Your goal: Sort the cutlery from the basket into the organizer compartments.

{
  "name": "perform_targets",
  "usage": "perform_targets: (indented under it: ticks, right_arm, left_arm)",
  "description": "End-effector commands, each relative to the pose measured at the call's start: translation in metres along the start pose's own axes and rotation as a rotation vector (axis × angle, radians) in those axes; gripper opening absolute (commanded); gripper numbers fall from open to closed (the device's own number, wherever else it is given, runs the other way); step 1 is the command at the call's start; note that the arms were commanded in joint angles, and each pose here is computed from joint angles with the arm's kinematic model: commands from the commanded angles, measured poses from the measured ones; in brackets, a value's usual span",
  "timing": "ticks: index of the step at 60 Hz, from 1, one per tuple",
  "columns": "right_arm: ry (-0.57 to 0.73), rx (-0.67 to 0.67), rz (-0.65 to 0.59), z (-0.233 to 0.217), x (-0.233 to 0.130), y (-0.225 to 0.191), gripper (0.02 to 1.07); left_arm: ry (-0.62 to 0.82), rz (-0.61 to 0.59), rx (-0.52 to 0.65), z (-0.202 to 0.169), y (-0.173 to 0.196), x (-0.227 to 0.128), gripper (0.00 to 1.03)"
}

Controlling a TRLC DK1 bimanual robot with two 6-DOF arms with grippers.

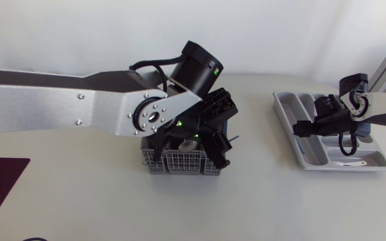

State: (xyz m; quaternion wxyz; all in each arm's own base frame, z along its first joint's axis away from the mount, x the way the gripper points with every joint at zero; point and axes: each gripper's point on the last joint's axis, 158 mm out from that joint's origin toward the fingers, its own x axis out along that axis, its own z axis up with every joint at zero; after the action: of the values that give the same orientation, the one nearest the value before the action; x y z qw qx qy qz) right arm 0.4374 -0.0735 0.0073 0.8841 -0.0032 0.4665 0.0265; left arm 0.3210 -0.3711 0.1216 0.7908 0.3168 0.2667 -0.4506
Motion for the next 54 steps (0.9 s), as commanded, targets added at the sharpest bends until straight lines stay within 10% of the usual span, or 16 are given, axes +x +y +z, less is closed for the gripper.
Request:
perform_targets:
  ticks: [1, 30, 54]
  right_arm:
    - [-0.007, -0.031, 0.009, -0.006, -0.008, 0.01, 0.8]
    - [-0.082, -0.12, 0.043, -0.01, -0.046, 0.046, 0.84]
    - [-0.1, -0.15, 0.067, -0.019, -0.053, 0.055, 0.84]
  left_arm:
    - [0.005, -0.025, 0.038, -0.003, -0.011, 0.011, 0.6]
    - [-0.014, -0.042, 0.068, 0.004, -0.027, 0.042, 0.49]
    - [-0.056, -0.016, 0.045, 0.017, -0.016, 0.045, 0.06]
